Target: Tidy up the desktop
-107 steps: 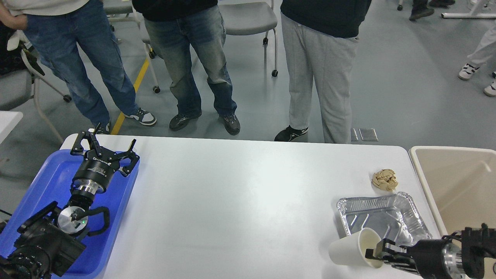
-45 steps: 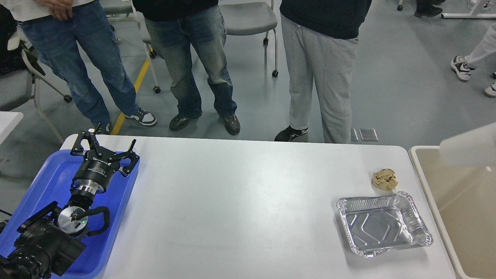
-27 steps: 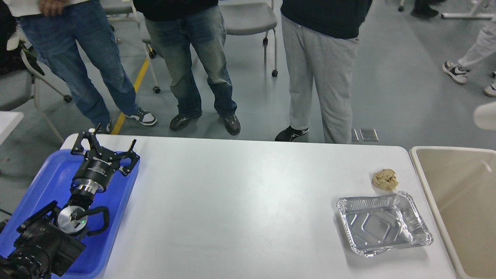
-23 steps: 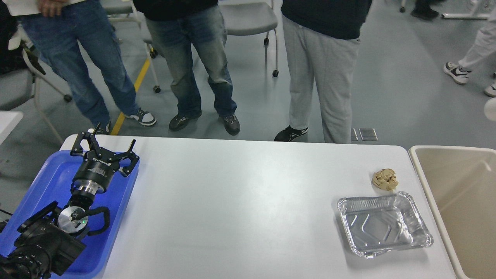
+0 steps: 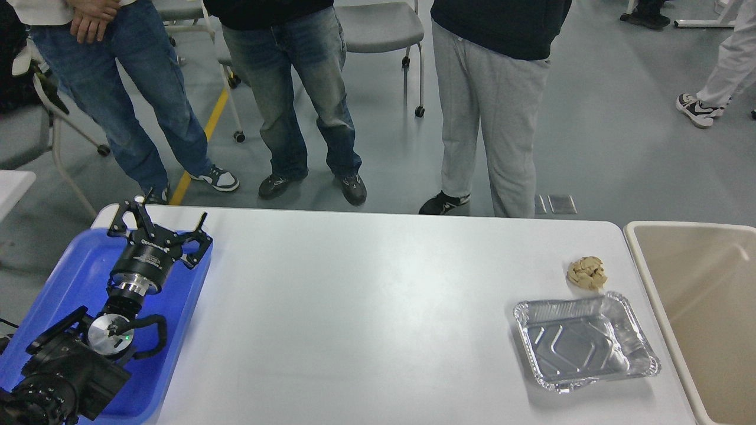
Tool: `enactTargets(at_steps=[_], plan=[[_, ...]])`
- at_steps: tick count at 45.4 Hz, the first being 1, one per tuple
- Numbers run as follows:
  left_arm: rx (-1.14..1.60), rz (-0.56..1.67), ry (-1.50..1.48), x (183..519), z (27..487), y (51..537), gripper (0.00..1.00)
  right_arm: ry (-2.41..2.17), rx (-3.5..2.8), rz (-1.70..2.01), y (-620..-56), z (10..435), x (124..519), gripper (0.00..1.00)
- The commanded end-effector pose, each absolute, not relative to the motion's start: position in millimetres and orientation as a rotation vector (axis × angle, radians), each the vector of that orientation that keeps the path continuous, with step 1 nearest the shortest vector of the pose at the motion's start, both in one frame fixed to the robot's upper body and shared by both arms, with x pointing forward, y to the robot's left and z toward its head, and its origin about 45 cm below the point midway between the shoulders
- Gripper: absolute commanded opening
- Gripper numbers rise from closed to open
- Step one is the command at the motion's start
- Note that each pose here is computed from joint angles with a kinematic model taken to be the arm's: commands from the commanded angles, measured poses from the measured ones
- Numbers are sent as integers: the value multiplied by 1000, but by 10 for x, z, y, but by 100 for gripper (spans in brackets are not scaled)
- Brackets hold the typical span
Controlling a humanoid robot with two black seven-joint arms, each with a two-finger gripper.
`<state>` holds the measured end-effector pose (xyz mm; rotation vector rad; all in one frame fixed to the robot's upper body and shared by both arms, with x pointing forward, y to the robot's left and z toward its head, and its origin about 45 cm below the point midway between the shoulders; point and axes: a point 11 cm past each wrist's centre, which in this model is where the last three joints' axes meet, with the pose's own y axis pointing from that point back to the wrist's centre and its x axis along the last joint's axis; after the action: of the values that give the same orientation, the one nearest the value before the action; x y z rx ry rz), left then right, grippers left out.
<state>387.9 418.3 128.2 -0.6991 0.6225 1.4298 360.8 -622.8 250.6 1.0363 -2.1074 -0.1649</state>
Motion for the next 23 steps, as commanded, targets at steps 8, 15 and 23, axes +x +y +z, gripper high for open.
enactTargets(at_steps=[8,15,23], plan=[[-700,1429,623,3880,1283,4183,100,-2365,774,-504,-6065,1527,3300,0],[-698,1431,622,3878,1281,4185,100,-2373,779,-609,-5967,1267,3175,0],[-699,1431,623,3878,1281,4186,100,-2351,805,-682,-5727,1018,3172,0]])
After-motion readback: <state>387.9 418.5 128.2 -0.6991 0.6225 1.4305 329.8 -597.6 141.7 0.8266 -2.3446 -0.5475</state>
